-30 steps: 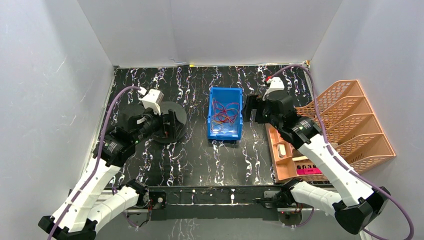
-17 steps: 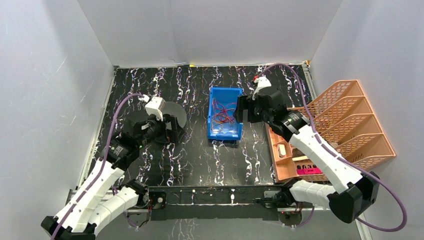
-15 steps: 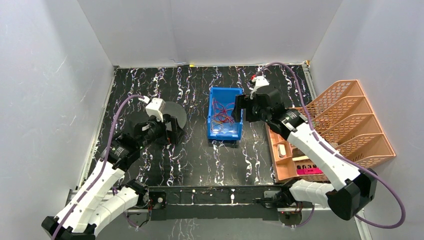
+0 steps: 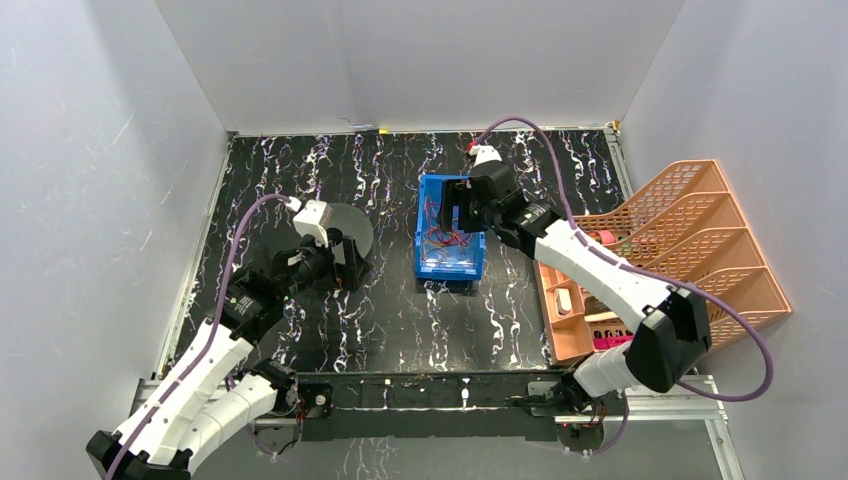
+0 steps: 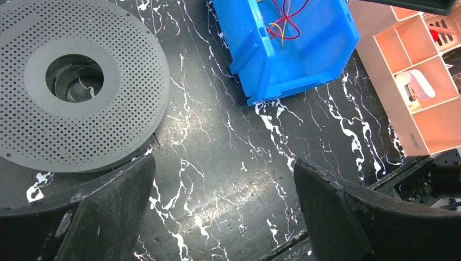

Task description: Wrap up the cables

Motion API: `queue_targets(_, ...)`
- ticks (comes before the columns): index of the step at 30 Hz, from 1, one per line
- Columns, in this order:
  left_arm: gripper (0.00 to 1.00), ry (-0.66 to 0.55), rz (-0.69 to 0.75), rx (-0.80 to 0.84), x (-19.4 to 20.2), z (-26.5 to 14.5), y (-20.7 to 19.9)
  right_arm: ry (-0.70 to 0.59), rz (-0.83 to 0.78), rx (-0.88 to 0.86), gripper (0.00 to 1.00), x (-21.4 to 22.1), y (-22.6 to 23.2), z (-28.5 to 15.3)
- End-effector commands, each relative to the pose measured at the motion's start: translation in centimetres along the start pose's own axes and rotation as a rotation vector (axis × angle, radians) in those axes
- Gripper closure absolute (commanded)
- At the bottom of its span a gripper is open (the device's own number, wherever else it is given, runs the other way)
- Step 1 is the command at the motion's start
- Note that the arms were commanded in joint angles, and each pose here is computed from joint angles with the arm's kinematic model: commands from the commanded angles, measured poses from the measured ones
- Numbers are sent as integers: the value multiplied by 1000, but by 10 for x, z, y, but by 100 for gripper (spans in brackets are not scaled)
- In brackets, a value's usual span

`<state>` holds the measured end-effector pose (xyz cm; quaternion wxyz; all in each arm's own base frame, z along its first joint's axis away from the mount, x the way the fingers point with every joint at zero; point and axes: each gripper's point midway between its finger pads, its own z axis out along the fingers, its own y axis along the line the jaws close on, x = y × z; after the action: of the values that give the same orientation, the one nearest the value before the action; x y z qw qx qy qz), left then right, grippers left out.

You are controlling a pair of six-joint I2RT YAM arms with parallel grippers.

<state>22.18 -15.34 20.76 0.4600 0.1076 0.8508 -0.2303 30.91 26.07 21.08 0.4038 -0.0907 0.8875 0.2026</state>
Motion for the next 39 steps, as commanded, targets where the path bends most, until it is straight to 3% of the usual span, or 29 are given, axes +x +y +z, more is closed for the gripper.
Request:
queue_targets(1, 2, -27, -2, 38, -3, -4, -7, -137, 113, 23, 20, -40, 9, 15)
queue_targets(7, 2, -40, 7, 27, -4, -6, -5, -175, 243, 122, 30, -42, -2, 44)
queue_targets(21, 2, -51, 22, 38, -5, -11, -6, -218, 461, 300, 35, -25, -31, 91)
queue_targets(30, 2, -59, 30, 44, -6, -14, -7, -240, 498, 379, 40, -16, -45, 111)
queue_targets(36, 2, -56, 33, 42, -5, -14, -7, -261, 494, 389, 53, -20, -46, 120)
queue_targets(39, 2, -57, 35, 35, -6, -14, -5, -274, 493, 388, 74, -23, -46, 120)
